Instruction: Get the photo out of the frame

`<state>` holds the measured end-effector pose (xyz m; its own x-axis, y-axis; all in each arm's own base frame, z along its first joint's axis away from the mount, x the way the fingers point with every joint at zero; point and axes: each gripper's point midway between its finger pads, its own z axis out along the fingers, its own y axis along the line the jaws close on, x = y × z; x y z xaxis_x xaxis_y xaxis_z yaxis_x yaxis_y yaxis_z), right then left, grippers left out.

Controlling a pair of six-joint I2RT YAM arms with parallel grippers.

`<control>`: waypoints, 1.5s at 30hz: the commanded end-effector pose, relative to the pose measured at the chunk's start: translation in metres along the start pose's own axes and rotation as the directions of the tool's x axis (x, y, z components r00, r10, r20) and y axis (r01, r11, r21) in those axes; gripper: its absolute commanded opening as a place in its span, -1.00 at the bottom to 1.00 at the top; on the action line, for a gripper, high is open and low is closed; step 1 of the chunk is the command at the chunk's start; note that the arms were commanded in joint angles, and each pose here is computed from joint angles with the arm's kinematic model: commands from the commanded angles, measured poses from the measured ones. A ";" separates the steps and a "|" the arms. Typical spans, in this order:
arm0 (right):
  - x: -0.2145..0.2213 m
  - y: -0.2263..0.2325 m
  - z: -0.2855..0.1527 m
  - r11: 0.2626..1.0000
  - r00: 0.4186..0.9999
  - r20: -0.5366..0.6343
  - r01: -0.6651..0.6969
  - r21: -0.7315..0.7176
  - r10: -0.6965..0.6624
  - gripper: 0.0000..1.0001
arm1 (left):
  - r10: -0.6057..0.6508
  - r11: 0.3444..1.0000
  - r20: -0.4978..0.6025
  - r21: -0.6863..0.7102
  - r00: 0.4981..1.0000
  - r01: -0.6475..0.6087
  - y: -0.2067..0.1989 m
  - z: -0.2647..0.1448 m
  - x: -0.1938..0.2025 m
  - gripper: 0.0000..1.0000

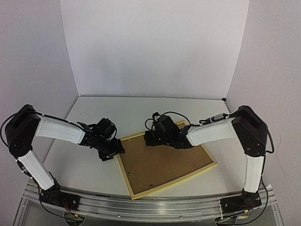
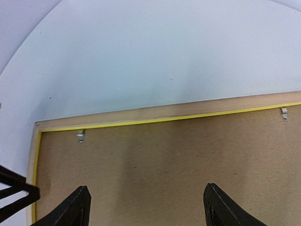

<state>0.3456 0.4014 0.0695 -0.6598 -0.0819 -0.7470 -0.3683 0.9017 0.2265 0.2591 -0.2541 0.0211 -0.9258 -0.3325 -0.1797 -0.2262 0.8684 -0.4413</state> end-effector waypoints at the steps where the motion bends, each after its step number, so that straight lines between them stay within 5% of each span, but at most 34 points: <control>1: -0.006 -0.023 -0.031 0.998 0.999 -0.028 -0.034 0.056 0.035 0.64 | 0.118 0.984 0.041 -0.139 0.992 -0.112 0.012 -0.031 -0.013 0.77; 4: -0.001 -0.050 -0.059 0.984 0.995 -0.054 -0.079 0.161 0.089 0.73 | 0.267 0.962 0.124 -0.098 0.956 -0.256 -0.025 -0.046 -0.041 0.99; 7: 0.013 -0.079 -0.095 0.949 0.978 -0.096 -0.152 0.277 0.184 0.75 | 0.375 0.927 0.155 -0.076 0.914 -0.367 -0.050 -0.039 -0.071 0.99; 11: 0.046 -0.112 -0.149 0.885 0.929 -0.141 -0.267 0.381 0.341 0.78 | 0.477 0.861 0.121 0.134 0.871 -0.490 -0.100 -0.008 -0.092 0.99; 21: 0.147 -0.139 -0.210 0.666 0.652 -0.226 -0.573 0.478 0.724 0.81 | 0.757 0.601 0.107 0.273 0.644 -0.751 -0.149 0.042 -0.097 0.90; 25: 0.159 -0.153 -0.208 0.627 0.644 -0.186 -0.569 0.532 0.742 0.81 | 0.775 0.588 0.054 0.304 0.629 -0.750 -0.144 0.060 -0.088 0.75; 35: 0.136 -0.153 -0.165 0.642 0.734 -0.111 -0.498 0.583 0.670 0.63 | 0.761 0.630 -0.032 0.278 0.648 -0.725 -0.111 0.084 -0.070 0.18; 45: 0.162 -0.163 -0.148 0.577 0.668 -0.101 -0.545 0.608 0.737 0.14 | 0.738 0.663 -0.038 0.221 0.673 -0.715 -0.094 0.083 -0.068 -0.16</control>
<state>0.1983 0.1784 0.0116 -0.8286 0.4841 -0.2811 0.4728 0.8741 0.1117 0.3912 -0.3590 0.0215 -0.7507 0.4186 -0.5111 0.6290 0.6896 -0.3589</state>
